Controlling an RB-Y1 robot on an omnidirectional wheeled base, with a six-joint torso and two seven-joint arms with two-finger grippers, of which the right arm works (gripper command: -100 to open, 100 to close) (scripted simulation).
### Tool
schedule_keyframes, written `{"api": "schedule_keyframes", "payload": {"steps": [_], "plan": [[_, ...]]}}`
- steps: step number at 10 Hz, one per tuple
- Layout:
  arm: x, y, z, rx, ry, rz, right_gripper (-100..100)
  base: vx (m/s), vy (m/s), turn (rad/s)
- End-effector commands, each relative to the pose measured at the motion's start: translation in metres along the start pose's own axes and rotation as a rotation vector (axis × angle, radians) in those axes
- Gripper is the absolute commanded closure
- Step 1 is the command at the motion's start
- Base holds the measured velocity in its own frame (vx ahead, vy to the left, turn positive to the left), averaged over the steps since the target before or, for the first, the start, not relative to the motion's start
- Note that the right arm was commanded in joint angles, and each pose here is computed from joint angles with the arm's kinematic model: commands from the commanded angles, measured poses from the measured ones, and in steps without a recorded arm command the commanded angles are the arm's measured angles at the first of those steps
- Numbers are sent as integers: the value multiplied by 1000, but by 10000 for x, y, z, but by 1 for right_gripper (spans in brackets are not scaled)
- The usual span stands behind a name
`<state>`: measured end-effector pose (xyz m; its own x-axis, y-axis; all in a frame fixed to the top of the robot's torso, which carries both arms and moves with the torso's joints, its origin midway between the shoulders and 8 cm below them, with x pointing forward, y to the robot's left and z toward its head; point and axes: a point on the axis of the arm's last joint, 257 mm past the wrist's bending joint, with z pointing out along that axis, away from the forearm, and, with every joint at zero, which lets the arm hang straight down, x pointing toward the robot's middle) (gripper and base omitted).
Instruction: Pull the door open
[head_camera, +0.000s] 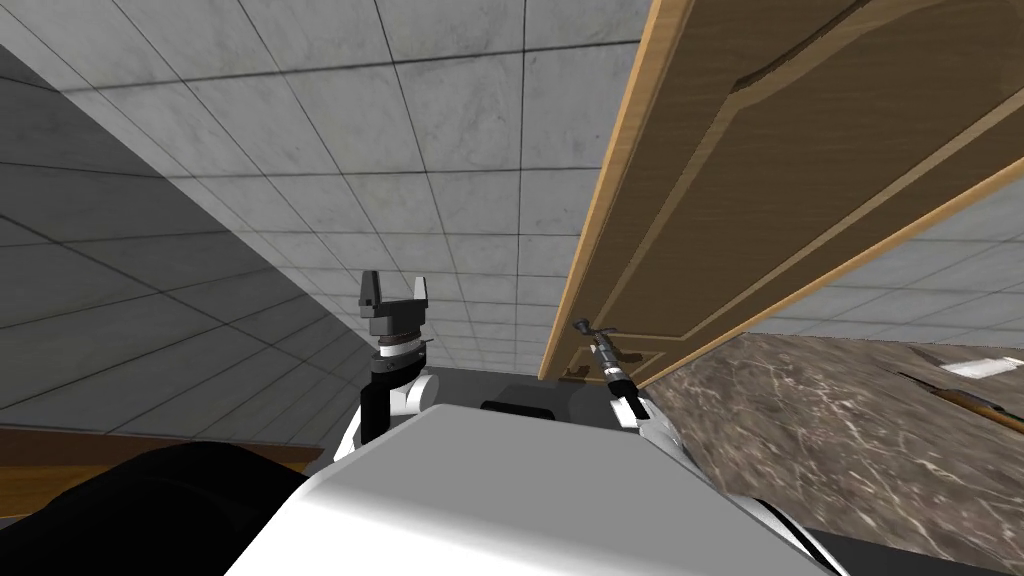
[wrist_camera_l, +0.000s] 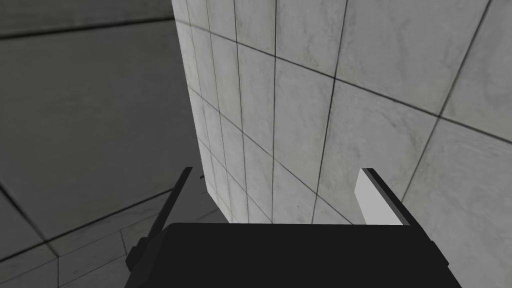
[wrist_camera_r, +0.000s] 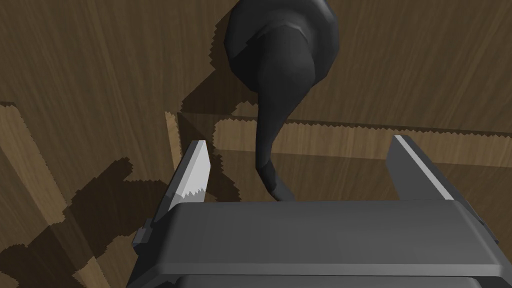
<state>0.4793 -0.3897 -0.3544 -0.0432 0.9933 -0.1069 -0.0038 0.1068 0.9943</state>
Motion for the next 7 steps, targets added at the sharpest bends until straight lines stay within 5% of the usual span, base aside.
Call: {"api": "schedule_keyframes", "payload": {"steps": [1, 5, 6, 7], "plan": [[-106, -20, 9, 2, -23, 1, -100, 95, 17, 120], [-324, -40, 27, 8, -68, 4, -100, 63, -10, 102], [-262, -46, 35, 7, -57, 4, -100, 41, -13, 38], [-262, -46, 35, 7, -57, 4, 100, -8, 1, -34]]}}
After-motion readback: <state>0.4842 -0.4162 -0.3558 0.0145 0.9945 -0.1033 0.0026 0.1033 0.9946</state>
